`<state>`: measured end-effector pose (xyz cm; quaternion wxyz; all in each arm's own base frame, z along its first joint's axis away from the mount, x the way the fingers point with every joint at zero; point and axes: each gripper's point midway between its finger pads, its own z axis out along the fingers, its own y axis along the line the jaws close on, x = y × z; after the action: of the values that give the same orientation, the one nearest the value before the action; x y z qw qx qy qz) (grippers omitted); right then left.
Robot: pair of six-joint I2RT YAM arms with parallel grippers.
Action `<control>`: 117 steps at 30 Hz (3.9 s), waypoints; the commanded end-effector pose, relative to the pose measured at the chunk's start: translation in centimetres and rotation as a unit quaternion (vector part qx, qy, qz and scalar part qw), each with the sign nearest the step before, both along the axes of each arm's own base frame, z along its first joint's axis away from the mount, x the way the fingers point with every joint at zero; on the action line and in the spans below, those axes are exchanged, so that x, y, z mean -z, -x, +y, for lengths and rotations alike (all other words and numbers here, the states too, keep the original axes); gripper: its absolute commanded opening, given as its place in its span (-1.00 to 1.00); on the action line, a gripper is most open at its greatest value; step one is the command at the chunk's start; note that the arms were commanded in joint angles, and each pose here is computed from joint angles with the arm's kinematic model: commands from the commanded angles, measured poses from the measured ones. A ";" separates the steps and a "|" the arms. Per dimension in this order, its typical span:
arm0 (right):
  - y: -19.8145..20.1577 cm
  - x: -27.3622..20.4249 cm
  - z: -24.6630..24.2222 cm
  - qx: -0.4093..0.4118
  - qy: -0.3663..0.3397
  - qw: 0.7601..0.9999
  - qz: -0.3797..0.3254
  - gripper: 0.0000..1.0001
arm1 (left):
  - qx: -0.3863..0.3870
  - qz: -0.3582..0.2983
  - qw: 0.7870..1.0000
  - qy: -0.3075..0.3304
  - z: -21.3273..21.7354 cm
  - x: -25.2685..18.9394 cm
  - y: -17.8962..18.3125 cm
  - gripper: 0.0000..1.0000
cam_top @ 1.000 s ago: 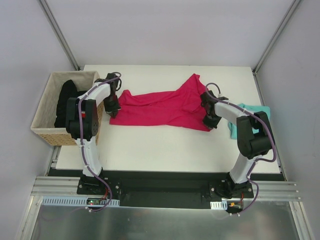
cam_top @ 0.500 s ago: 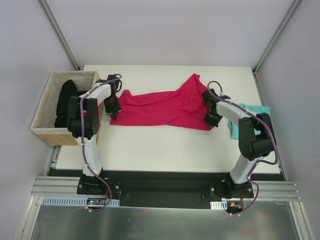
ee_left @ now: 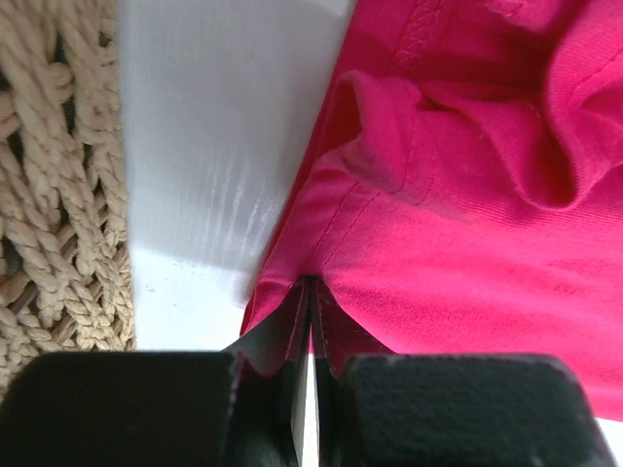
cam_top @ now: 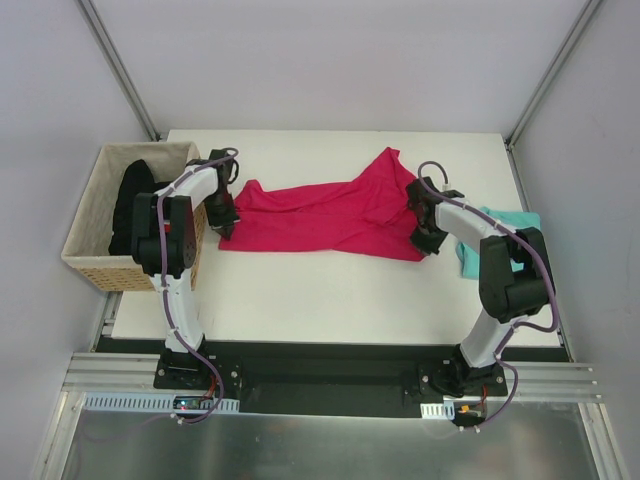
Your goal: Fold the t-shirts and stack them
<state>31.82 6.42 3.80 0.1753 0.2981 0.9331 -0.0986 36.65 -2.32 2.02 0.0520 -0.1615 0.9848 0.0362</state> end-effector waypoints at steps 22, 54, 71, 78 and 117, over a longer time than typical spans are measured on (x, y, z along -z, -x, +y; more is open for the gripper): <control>-0.5 -0.7 -0.5 -0.005 -0.001 1.000 0.009 -0.19 | -0.019 0.021 1.000 -0.008 1.6 -0.2 1.0 -1.00; -2.3 -2.7 -1.0 -0.020 0.022 0.999 -0.013 -0.46 | -0.016 0.015 1.000 -0.001 1.2 -0.8 0.1 -1.00; -2.3 -0.1 -0.6 -0.031 0.017 0.999 0.009 -0.44 | -0.018 0.013 1.000 -0.006 1.5 -1.1 0.4 -1.00; -3.5 0.4 -0.3 -0.042 0.016 0.999 0.006 -0.46 | -0.021 0.011 1.000 -0.009 1.6 -1.5 0.4 -1.00; -0.6 -2.8 -4.5 0.008 0.056 0.998 -0.036 -0.98 | -0.024 -0.011 0.999 -0.020 2.0 -3.0 -0.7 -1.00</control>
<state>33.06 3.47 5.29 0.2157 0.2915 0.9239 -0.1219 36.70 -1.19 2.81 0.0425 -0.1719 0.9830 0.0484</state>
